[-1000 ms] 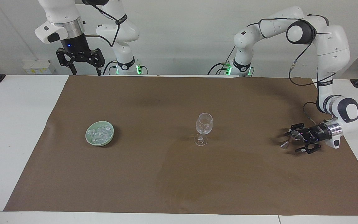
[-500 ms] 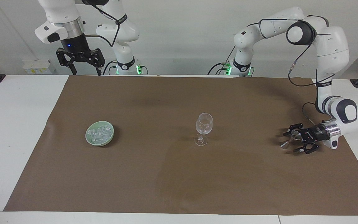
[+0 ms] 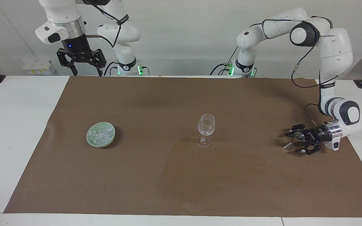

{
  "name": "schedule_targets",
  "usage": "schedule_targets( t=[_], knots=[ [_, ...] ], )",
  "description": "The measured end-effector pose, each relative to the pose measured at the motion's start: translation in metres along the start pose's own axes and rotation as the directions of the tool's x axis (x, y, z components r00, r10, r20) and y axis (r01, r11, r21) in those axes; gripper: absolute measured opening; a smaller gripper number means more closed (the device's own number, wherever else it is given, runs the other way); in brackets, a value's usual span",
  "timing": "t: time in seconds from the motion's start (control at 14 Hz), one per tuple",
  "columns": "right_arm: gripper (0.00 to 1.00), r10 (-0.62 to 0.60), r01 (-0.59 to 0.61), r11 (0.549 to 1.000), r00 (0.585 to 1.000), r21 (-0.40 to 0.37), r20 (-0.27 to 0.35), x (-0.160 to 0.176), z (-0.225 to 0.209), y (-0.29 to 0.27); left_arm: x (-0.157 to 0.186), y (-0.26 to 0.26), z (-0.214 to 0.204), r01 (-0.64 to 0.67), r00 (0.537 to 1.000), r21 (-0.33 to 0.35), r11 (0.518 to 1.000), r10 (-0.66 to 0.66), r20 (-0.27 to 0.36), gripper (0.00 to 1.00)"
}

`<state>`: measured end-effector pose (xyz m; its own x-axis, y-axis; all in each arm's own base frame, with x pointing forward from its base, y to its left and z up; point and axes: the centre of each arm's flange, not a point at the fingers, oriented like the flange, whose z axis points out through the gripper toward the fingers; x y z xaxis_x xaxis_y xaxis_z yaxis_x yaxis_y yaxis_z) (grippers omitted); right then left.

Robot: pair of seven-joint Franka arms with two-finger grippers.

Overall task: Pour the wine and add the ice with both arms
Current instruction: 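Close the left gripper around the silver bottle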

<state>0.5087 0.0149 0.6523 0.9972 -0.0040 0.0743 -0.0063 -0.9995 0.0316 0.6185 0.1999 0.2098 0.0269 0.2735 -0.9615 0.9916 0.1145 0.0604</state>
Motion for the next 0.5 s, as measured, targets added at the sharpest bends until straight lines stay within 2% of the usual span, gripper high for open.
schedule_targets(
  t=[0.29, 0.43, 0.5],
  knots=[
    [1.0, 0.0, 0.0, 1.0, 1.0, 0.0, 0.0, 0.0, 0.0, 0.0, -0.0001, -0.0003, -0.0003, -0.001, 1.0, 0.001, 1.0, 0.001, 0.002, 0.96],
    [1.0, 0.0, 0.0, 1.0, 1.0, 0.0, 0.0, 0.0, 0.0, 0.0, -0.0003, -0.0002, -0.0004, -0.004, 1.0, 0.001, 1.0, 0.004, 0.002, 0.83],
    [1.0, 0.0, 0.0, 1.0, 1.0, 0.0, 0.0, 0.0, 0.0, 0.0, -0.0005, -0.0001, -0.0005, -0.006, 1.0, 0.002, 1.0, 0.006, 0.003, 0.83]
  ],
)
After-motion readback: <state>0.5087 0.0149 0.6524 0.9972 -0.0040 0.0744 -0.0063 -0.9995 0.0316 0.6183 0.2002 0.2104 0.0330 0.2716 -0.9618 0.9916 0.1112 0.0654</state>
